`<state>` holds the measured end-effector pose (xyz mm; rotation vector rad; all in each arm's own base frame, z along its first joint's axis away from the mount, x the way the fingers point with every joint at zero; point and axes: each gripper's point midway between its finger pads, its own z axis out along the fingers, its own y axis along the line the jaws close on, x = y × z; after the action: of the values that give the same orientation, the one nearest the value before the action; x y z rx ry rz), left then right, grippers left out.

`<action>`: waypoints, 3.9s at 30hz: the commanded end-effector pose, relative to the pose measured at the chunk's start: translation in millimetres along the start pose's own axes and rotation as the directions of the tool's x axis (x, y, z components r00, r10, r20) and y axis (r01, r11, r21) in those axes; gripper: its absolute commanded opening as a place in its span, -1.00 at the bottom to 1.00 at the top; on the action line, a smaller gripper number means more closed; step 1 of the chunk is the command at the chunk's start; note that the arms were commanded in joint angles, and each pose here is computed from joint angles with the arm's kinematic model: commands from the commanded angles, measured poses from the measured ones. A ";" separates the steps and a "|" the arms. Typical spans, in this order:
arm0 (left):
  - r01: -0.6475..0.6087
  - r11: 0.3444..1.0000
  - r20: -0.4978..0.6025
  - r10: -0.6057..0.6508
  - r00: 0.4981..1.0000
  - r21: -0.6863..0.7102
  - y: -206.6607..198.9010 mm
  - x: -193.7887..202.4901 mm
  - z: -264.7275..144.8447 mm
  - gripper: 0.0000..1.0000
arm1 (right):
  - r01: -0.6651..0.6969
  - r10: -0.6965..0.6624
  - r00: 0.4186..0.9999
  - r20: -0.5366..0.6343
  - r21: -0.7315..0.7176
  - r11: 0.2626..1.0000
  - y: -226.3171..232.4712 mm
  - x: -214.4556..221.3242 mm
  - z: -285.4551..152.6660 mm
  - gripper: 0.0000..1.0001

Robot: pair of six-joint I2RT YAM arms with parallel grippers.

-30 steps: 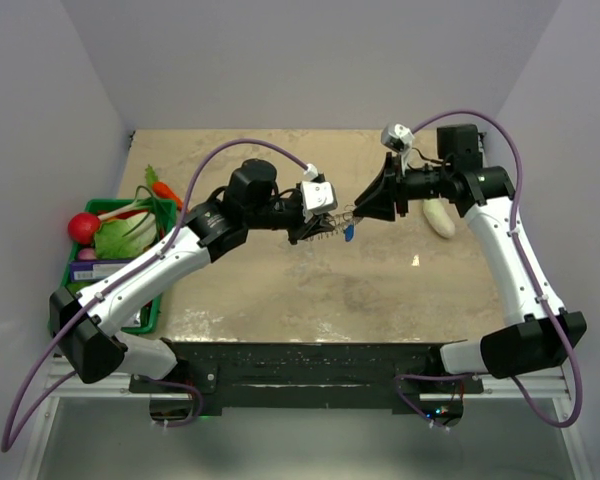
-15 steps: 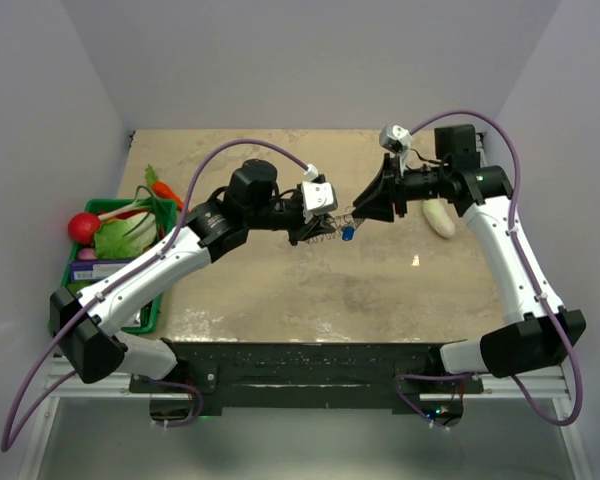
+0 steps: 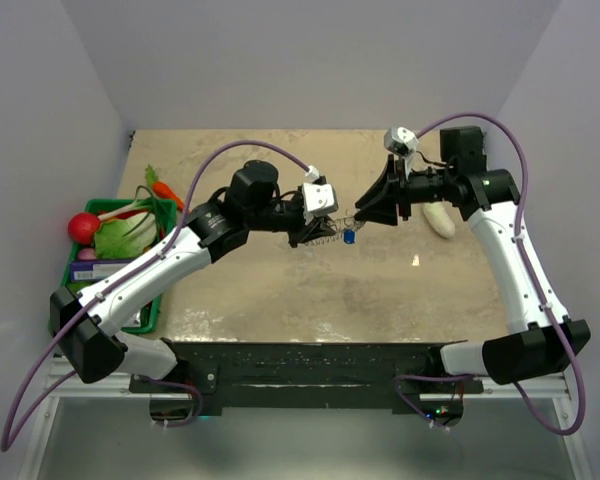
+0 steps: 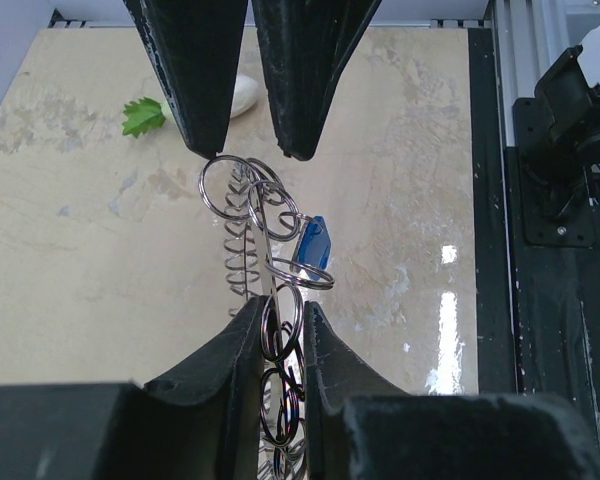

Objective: Remove the keys from the keyring
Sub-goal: Remove the key from the keyring.

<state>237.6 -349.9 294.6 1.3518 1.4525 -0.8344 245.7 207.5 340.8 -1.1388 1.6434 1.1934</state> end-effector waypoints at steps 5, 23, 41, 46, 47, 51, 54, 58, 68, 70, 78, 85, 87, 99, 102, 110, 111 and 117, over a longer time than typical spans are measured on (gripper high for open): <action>-0.045 0.998 0.078 0.049 0.996 -0.053 11.4 -28.1 -5.4 -1.00 | 0.024 -0.029 0.997 -0.068 -0.069 0.997 24.1 23.6 -5.0 -0.21; -0.034 0.997 0.092 0.039 0.995 -0.062 16.7 -36.3 -8.0 -1.00 | 0.123 -0.111 0.982 -0.151 0.074 0.990 13.0 52.8 26.9 -0.13; -0.042 0.998 0.102 0.047 0.994 -0.057 13.8 -40.3 -13.3 -1.00 | 0.183 -0.148 0.967 -0.209 0.160 0.970 -2.5 63.2 19.1 -0.09; -0.041 0.998 0.102 0.046 0.994 -0.053 13.0 -39.4 -13.8 -1.00 | 0.180 -0.144 0.968 -0.208 0.166 0.970 -9.3 63.5 22.1 -0.07; -0.040 0.998 0.103 0.045 0.994 -0.052 12.8 -39.8 -13.8 -1.00 | 0.174 -0.139 0.969 -0.206 0.164 0.971 -11.0 64.1 23.8 -0.07; -0.037 0.998 0.105 0.042 0.994 -0.043 11.3 -39.4 -13.0 -1.00 | 0.173 -0.140 0.972 -0.187 0.177 0.969 -17.9 60.2 28.2 -0.03; -0.035 0.999 0.102 0.039 0.994 -0.040 10.4 -38.0 -13.1 -1.00 | 0.174 -0.143 0.975 -0.172 0.179 0.968 -22.3 58.0 31.6 0.00; -0.036 0.999 0.101 0.040 0.994 -0.038 10.1 -36.7 -12.5 -1.00 | 0.169 -0.144 0.978 -0.151 0.166 0.972 -23.8 54.5 35.9 0.01; -0.031 0.999 0.099 0.034 0.994 -0.032 9.6 -35.3 -10.4 -1.00 | 0.164 -0.163 0.986 -0.027 0.249 0.955 -20.2 28.7 31.1 0.01; -0.029 0.999 0.100 0.032 0.994 -0.033 10.4 -35.6 -10.3 -1.00 | 0.167 -0.168 0.986 -0.017 0.241 0.956 -18.4 28.7 31.5 -0.06; -0.024 0.999 0.099 0.028 0.995 -0.034 11.5 -35.6 -9.8 -1.00 | 0.160 -0.159 0.987 -0.023 0.211 0.964 -14.0 35.6 33.5 -0.97; -0.033 0.999 0.095 0.036 0.995 -0.039 11.7 -34.6 -10.9 -1.00 | 0.214 -0.181 0.969 -0.171 0.200 0.956 -11.2 47.6 20.1 -1.00; -0.032 0.999 0.091 0.035 0.995 -0.037 11.6 -33.1 -10.3 -1.00 | 0.224 -0.178 0.961 -0.212 0.214 0.951 -8.3 42.9 11.7 -1.00; -0.006 1.000 0.083 0.006 0.997 0.003 5.3 -24.8 -4.0 -1.00 | 0.380 -0.223 0.888 -0.401 0.369 0.848 -33.4 9.2 -24.1 -1.00; 0.000 1.000 0.080 -0.001 0.997 0.009 4.8 -22.7 -2.0 -1.00 | 0.417 -0.214 0.856 -0.470 0.383 0.824 -40.3 10.7 -28.4 -1.00; 0.025 0.998 0.074 -0.029 0.997 0.050 -2.2 -17.2 2.9 -1.00 | 0.604 -0.237 0.702 -0.671 0.386 0.697 -59.1 4.9 -41.9 -1.00; 0.024 0.998 0.074 -0.028 0.997 0.053 -2.8 -17.0 2.9 -1.00 | 0.627 -0.255 0.688 -0.679 0.380 0.680 -58.2 -2.3 -44.8 -1.00; 0.029 0.998 0.068 -0.033 0.997 0.059 -4.6 -12.0 5.8 -1.00 | 0.725 -0.249 0.596 -0.763 0.379 0.575 -62.0 -18.7 -58.2 -1.00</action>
<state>254.3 -357.0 310.2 1.2886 1.3892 -0.8525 275.9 182.4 331.8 -1.4719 1.8085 0.1304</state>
